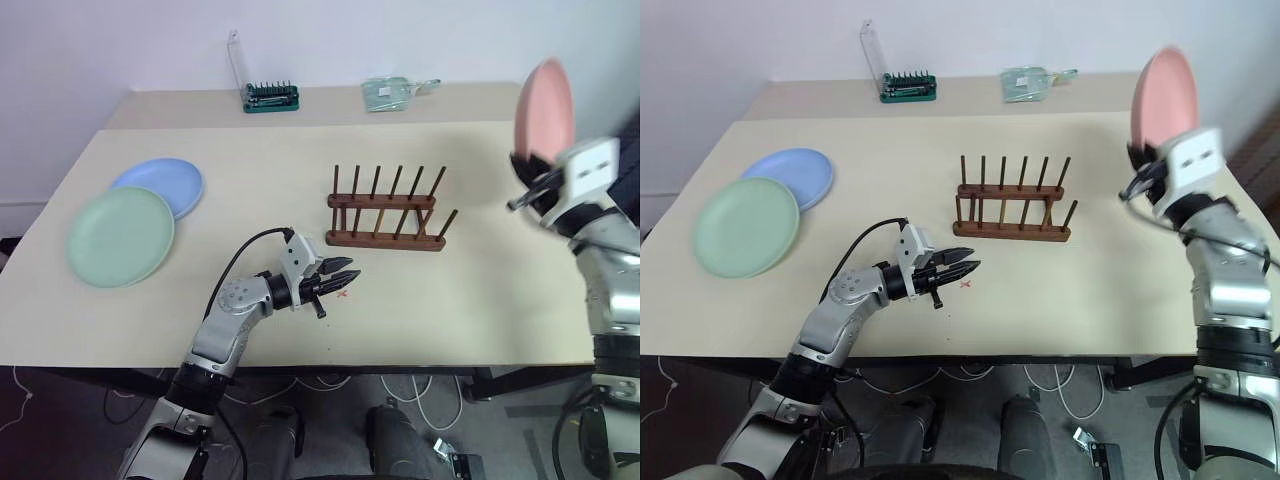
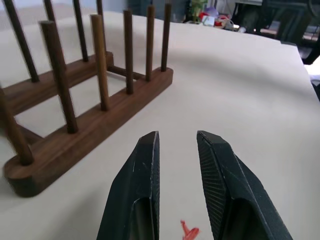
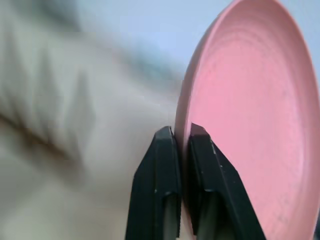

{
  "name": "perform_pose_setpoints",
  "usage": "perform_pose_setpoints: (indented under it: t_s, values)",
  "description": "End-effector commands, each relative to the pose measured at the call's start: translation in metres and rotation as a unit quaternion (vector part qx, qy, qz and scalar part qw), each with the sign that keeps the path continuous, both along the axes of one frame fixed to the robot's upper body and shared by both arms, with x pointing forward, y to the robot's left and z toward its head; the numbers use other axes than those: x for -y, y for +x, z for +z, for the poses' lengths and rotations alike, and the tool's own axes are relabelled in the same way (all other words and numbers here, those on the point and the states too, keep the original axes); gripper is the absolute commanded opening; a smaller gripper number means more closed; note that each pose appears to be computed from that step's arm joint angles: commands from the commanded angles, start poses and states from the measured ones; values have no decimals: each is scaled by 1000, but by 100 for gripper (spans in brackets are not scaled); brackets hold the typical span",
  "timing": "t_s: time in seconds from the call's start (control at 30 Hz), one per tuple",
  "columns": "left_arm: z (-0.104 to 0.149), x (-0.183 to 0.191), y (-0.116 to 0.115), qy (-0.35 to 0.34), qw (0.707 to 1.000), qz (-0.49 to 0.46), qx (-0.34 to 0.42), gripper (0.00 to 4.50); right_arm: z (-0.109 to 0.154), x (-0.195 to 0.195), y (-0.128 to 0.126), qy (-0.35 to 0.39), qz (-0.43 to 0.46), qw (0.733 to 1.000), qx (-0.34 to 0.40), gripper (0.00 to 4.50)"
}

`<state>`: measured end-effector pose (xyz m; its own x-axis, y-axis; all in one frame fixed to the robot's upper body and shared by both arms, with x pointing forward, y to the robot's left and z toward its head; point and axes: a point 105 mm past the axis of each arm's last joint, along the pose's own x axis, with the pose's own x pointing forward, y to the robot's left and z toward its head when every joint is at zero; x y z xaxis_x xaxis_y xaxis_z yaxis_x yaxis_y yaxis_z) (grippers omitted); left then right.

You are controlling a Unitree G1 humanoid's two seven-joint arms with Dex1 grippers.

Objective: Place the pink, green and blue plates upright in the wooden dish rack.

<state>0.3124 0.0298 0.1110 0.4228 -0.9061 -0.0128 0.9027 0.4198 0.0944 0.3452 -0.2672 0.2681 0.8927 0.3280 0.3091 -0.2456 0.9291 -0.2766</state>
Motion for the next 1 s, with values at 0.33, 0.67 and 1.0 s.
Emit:
perform_pose_setpoints:
  t_s: [0.33,0.67,1.0]
  values:
    - [5,4,-1,-7,1000,-7,11,119,19,-63,-51,197,284,935,-86,3]
    - [4,1,-1,-6,1000,1,9,119,2,-48,-25,239,238,934,-117,3]
    - [3,-1,-1,-5,1000,2,9,119,7,-34,-13,215,167,959,-76,358]
